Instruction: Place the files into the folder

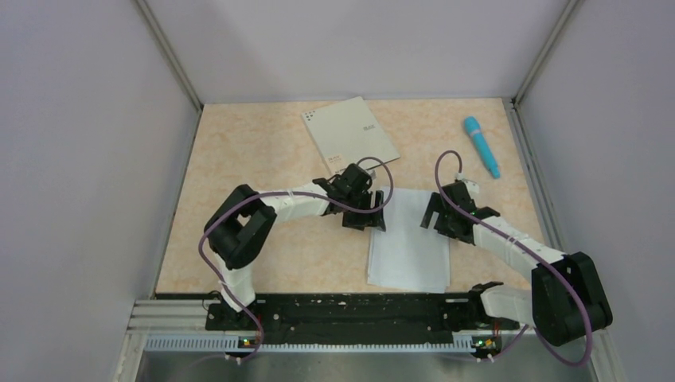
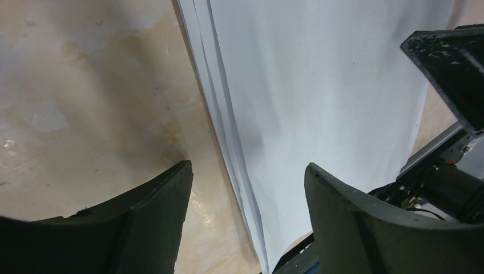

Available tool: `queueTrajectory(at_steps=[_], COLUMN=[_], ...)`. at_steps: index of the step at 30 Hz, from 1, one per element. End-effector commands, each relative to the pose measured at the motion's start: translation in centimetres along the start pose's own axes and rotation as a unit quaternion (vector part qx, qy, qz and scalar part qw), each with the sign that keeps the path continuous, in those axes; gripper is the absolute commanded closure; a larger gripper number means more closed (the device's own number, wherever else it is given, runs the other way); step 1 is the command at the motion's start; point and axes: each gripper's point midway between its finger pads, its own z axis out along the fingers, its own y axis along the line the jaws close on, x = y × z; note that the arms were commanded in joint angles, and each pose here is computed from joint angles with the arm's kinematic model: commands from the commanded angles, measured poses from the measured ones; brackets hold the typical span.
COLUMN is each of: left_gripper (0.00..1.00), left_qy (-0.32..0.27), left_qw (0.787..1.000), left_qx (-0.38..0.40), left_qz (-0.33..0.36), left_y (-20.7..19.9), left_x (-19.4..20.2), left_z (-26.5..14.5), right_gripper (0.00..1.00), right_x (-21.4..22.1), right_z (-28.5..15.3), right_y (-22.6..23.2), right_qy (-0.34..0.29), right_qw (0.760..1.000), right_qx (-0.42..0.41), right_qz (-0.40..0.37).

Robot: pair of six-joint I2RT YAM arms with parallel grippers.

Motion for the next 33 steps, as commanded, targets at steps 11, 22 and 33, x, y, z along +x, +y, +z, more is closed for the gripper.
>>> queueTrajectory(at_steps=[11, 22, 33], left_gripper=[0.36, 0.43, 0.46], left_qy=[0.043, 0.029, 0.020], left_qw=[0.998, 0.994, 0.993], left_qx=[0.038, 0.034, 0.061], left_qz=[-0.032, -0.102, -0.097], left_y=[-1.3, -3.8, -8.6], left_x=[1.6, 2.3, -0.7], left_z=[1.8, 3.8, 7.0], right_gripper=[0.05, 0.04, 0.03], right_x=[-3.1, -9.8, -10.4], right_z=[-1.3, -6.4, -6.9], right_y=[-0.1, 3.1, 3.6], right_qy=[-0.042, -0.106, -0.109], right_qw=[0.999, 0.993, 0.993], right_qx=[0.007, -0.039, -0.047], right_qz=[0.011, 0.012, 0.005])
